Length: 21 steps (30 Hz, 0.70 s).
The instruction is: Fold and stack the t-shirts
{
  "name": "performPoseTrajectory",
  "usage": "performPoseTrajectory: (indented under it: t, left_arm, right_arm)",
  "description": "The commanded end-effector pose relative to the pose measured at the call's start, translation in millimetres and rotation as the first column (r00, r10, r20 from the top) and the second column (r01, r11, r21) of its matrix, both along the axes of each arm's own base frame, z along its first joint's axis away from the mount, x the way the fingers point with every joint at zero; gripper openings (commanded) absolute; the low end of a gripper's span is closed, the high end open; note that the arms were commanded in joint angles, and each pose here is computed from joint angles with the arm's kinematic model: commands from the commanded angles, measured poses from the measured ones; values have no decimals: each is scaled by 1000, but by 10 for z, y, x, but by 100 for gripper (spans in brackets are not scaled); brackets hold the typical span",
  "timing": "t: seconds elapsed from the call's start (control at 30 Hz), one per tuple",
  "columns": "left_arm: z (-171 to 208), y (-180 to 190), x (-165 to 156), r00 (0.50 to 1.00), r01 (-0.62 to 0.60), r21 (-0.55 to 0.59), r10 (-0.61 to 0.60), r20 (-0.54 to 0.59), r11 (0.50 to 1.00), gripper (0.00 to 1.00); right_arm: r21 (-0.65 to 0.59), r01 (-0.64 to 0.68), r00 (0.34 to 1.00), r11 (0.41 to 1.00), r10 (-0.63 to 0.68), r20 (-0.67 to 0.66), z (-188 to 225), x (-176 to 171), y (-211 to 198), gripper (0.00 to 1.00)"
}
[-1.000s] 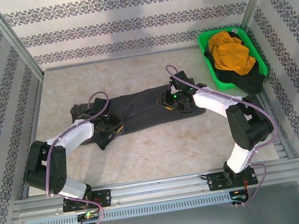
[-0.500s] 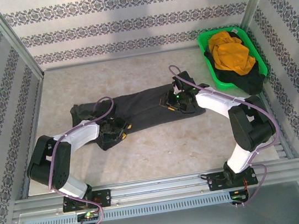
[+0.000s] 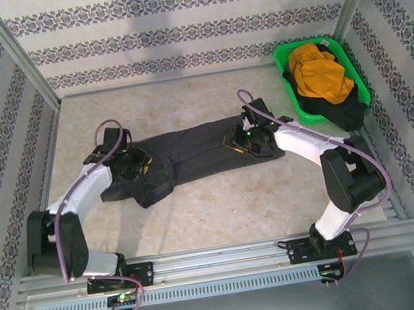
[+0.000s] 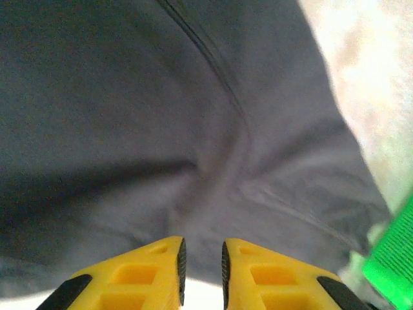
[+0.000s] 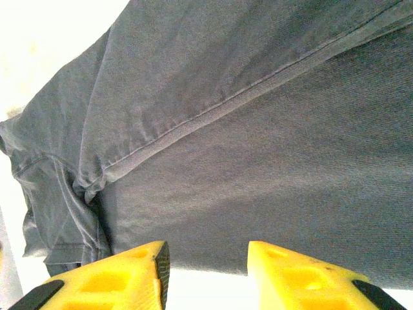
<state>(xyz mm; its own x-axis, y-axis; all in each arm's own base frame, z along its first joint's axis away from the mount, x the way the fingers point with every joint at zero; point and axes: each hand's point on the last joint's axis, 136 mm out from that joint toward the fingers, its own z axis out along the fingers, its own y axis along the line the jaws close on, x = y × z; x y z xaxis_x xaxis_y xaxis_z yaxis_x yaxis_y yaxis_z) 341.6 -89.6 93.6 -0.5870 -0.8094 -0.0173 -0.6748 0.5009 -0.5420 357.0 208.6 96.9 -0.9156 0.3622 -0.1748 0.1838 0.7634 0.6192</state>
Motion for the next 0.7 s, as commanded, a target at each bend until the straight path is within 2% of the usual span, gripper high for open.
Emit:
performPoseTrajectory:
  t: [0.0,0.27,0.4,0.6,0.67]
  left_arm:
    - [-266,89,-54,993,98,65,-93,-74,993,23]
    - [-607,-223,-347,977,159,16,-155,-148,987,22]
    - [-665,-362,-470,967,197,43,-186,-176,980,21]
    - [-840,-359,-601,948,235,77,-211,-238,969,20]
    - [-720,-337,-552,945,266,117,-234,-227,957,21]
  right_arm:
    - [22,-21,1000,1000,21,12,86,35,90,38]
    - [18,-22,1000,1000,22,8,67,19,65,38]
    - [21,-22,1000,1000,22,1,28,26,77,38]
    - [30,-25,1000,999,25,-10,-32,38,99,38]
    - [30,-24,1000,999,25,-8,-32,33,97,38]
